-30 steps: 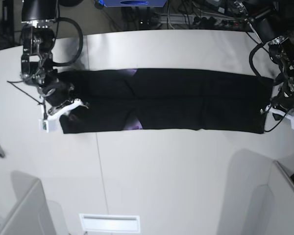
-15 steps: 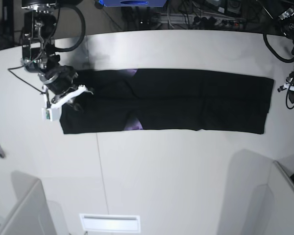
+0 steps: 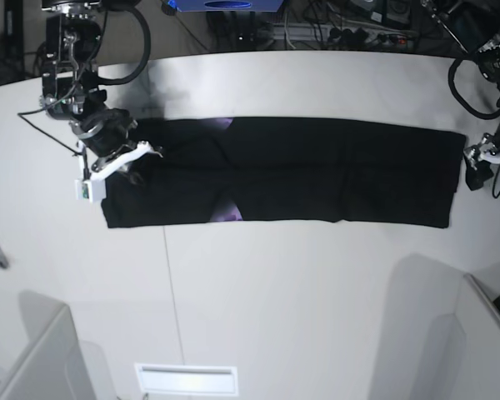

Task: Fold the T-shirt properly
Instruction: 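Regrip the strip ends with both grippers and straighten it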

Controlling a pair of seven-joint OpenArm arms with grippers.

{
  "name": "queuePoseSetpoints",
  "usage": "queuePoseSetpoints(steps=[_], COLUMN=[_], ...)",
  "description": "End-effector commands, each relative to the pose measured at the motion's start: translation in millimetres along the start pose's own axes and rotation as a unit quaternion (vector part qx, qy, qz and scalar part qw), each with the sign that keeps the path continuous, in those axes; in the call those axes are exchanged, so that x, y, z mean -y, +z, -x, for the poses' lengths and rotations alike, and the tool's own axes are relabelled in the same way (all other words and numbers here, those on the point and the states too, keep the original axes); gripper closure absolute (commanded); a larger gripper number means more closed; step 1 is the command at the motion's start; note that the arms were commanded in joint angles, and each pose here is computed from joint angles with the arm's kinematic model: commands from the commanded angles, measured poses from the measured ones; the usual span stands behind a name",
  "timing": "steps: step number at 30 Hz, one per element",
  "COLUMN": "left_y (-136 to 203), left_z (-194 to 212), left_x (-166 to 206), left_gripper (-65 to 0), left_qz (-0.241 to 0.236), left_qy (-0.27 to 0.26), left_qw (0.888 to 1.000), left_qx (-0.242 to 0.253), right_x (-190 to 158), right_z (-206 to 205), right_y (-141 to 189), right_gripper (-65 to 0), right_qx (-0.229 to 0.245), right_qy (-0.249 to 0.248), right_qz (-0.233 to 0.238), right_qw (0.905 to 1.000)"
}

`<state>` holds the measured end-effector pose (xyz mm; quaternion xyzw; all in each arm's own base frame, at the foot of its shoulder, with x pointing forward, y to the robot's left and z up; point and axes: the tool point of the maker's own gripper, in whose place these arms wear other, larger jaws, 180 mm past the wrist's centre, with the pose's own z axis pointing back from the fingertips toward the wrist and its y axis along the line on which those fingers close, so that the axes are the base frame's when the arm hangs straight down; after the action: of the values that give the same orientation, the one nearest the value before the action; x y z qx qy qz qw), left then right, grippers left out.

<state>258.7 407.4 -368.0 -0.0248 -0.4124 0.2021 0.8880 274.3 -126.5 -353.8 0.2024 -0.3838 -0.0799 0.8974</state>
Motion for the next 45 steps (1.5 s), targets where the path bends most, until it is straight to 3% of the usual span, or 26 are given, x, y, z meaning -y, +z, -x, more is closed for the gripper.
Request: queuePoseSetpoints(steps=[1, 14, 23, 28, 35, 41, 45], left_y=[-1, -46, -49, -48, -42, -33, -20], left_z=[-21, 13, 27, 25, 10, -5, -10], left_x=[3, 39, 46, 42, 29, 11, 11], left_gripper=[-64.5, -62.2, -27.0, 0.0, 0.0, 0.0, 0.0], left_qz=[0.009, 0.056, 0.063, 0.06, 0.047, 0.029, 0.023], left_qy=[-0.009, 0.005, -0.001, 0.0, -0.013, 0.012, -0.017], left_qw=[1.0, 0.997, 0.996, 0.996, 0.997, 0.999, 0.999], left_qx=[0.023, -0.048, -0.066, -0.064, -0.055, -0.025, -0.014], right_x=[-4, -3, -1, 0, 0, 0, 0], right_z=[-12, -8, -4, -4, 1, 2, 2], right_y=[3, 4, 5, 6, 6, 7, 7], right_gripper=[0.0, 0.0, 0.0, 0.0, 0.0, 0.0, 0.0], right_qx=[0.021, 0.017, 0.014, 0.014, 0.009, 0.008, 0.008], right_qy=[0.008, 0.005, 0.004, 0.003, 0.002, 0.001, 0.001], right_qz=[-0.008, -0.007, -0.005, -0.003, -0.003, -0.004, -0.004], right_qw=[0.9997, 0.9998, 0.9999, 0.9999, 0.9999, 1.0, 1.0])
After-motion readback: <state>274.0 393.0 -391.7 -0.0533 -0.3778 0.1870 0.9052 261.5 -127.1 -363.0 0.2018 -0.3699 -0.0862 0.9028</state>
